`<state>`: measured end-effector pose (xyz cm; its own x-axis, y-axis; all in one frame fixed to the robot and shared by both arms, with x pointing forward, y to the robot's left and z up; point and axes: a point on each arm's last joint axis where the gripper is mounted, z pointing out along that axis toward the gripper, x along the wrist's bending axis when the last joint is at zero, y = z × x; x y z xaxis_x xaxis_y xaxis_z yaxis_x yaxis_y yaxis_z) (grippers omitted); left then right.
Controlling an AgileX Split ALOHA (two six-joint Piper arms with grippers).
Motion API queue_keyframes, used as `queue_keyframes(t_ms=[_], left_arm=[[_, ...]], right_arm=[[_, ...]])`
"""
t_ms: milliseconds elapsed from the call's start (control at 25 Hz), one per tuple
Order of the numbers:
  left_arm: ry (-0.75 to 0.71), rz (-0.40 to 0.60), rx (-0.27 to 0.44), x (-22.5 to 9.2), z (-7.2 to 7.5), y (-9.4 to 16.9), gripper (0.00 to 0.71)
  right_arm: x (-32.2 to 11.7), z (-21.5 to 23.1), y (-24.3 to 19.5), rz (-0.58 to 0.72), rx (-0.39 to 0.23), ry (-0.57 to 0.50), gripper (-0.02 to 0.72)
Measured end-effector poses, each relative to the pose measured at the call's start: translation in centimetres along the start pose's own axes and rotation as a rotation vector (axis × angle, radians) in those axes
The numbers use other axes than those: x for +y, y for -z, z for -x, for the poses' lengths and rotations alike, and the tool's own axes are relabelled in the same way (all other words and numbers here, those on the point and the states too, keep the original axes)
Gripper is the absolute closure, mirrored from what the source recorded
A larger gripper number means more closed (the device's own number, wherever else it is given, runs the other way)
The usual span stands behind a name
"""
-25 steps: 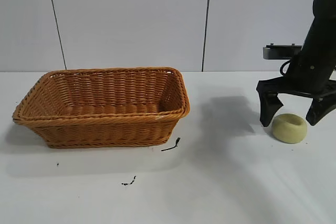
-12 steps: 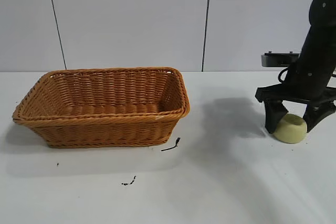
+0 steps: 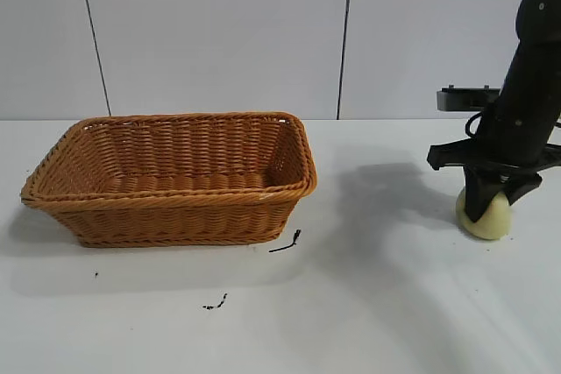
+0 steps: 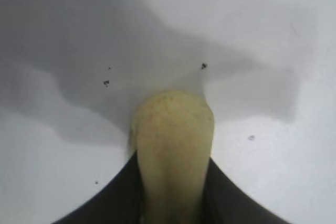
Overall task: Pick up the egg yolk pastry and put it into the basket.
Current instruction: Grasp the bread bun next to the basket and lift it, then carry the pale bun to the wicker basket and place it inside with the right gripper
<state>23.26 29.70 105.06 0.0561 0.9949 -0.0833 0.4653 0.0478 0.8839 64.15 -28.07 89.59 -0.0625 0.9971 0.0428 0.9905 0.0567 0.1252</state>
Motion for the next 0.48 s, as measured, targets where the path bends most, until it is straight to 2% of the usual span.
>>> queue_keyframes(t_ms=[480], left_arm=[[0.000,0.000,0.000,0.0,0.0,0.0,0.015]], right_arm=[[3.7,-0.6,13.3,0.128,0.007,0.026,0.567]])
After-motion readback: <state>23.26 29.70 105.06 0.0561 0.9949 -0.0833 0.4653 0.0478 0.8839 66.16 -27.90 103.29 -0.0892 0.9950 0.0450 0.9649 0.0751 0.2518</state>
